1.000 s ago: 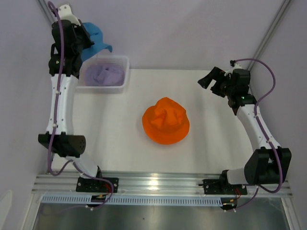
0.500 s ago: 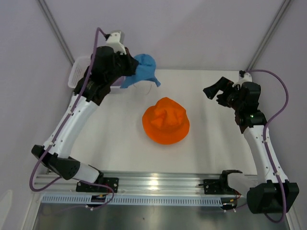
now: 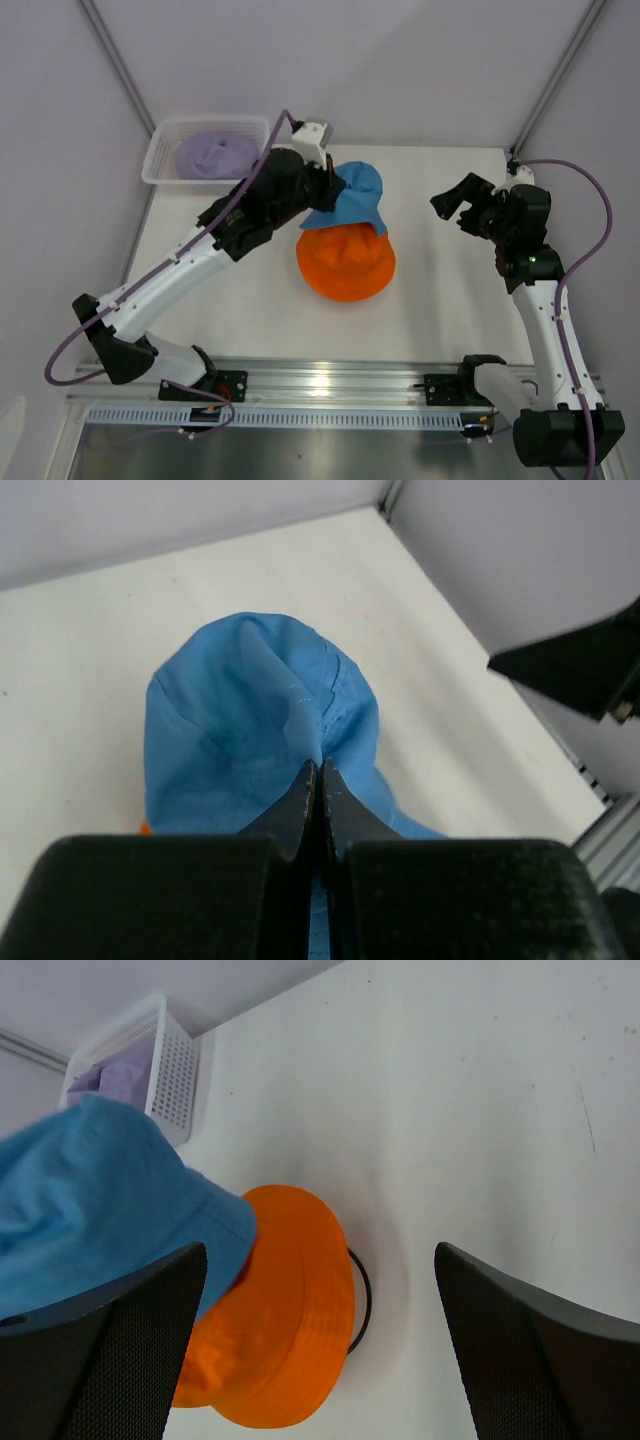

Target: Stack the hats

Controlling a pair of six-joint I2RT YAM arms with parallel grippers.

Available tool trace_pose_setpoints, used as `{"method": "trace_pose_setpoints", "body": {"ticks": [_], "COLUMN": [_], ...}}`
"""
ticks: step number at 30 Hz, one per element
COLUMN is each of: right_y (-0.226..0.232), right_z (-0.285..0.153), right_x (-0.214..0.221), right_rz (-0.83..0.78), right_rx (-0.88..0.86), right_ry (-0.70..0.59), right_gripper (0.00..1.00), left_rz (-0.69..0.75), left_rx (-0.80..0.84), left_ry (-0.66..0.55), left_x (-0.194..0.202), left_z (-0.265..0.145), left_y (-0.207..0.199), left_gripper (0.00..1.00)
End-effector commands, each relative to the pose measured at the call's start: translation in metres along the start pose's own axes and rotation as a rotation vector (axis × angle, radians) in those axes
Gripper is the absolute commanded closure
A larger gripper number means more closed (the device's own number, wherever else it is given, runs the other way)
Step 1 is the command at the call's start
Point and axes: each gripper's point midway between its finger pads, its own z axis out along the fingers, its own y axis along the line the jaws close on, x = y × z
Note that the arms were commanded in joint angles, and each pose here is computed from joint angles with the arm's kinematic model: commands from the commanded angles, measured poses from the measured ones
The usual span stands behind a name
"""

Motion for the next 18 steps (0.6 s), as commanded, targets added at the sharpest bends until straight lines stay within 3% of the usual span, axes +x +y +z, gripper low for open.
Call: {"method": "trace_pose_setpoints", "body": {"ticks": [1,9,14,18], "right_y": [0.002,-0.002,-0.007,-0.012], "right_z": [-0.003,-0.001,0.001,0.004], "right_x": [-0.004,0.005,0.017,0.029], "right_rz": [0.003,0.016,0.044,0.083], "right_rx": [-0.005,0.001,0.004,0.014], "right_ry": [-0.013,0.009,0.038,0.062], "right_gripper": [0.00,0.00,0.00,0.01], "left_rz": [0.028,0.136,0.122,0.129], "left_rx": [-0.035,-0.084,-0.085,-0.034], "left_ry": [-0.069,0.005,0.028,0.049], "left_x": [0.001,0.063,0.082,0.114], "left_z": [-0.014,-0.017,-0.022,-0.030], "left_y": [-0.010,-0.013,-0.014,-0.027], "left_gripper": [0.99,0.99,0.99,0.87]}}
